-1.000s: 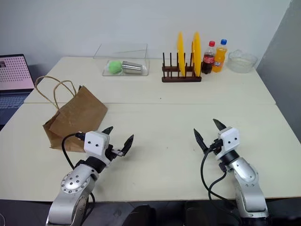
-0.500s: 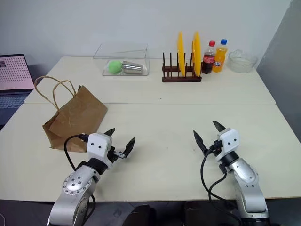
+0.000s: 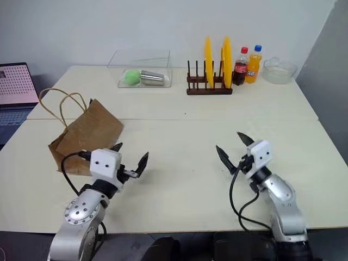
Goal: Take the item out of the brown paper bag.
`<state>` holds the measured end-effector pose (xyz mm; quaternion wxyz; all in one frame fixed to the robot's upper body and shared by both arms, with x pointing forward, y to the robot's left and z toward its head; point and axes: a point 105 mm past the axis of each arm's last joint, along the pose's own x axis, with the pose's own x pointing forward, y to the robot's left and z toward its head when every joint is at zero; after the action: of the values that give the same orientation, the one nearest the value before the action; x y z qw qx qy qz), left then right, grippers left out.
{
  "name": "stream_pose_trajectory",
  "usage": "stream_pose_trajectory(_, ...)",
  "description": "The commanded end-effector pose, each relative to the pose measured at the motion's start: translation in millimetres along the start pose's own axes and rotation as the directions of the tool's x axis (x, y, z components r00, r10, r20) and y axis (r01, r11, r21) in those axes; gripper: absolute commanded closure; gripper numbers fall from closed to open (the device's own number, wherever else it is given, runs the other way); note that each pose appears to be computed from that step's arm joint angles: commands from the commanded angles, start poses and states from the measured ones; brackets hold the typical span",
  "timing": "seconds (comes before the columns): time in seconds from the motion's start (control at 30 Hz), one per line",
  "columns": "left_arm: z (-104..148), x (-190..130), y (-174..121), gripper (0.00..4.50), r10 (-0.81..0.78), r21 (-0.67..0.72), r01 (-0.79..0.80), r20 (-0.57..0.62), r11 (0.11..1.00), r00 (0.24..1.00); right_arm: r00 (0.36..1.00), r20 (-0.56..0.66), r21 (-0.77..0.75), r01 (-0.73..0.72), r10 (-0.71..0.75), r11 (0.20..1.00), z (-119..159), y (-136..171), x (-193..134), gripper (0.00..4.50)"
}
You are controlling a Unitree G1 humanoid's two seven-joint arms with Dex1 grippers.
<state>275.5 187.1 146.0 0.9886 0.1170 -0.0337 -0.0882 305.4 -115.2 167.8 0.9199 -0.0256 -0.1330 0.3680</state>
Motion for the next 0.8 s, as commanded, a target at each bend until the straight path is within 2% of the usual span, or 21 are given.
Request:
stream_pose_trajectory(0.03,30,-13,22,0.07,0.056,0.003,-0.056,0.059,0.998,0.997,0.97,0.073,0.039,-0.233,0.23,0.972,35,23,15,0.0)
stream_pose_trajectory(0.23,54,-25,68,0.07,0.13,-0.033,-0.128,0.059,0.991,0.99,0.884,0.067,0.061,-0.466,0.462,0.883,58,41,29,0.0)
stream_pose_trajectory(0.43,75,-25,122,0.07,0.149,-0.024,-0.149,-0.007,0.989,0.989,0.847,0.072,0.077,-0.531,0.527,0.844,66,44,33,0.0)
stream_pose_trajectory(0.63,66,-20,154,0.07,0.104,-0.066,-0.12,-0.207,0.991,0.973,0.822,0.048,0.057,-0.57,0.568,0.82,69,45,31,0.0)
stream_pose_trajectory(0.8,55,-4,161,0.07,0.057,-0.061,-0.081,-0.334,0.995,0.941,0.773,0.023,0.033,-0.635,0.634,0.772,80,54,24,0.0)
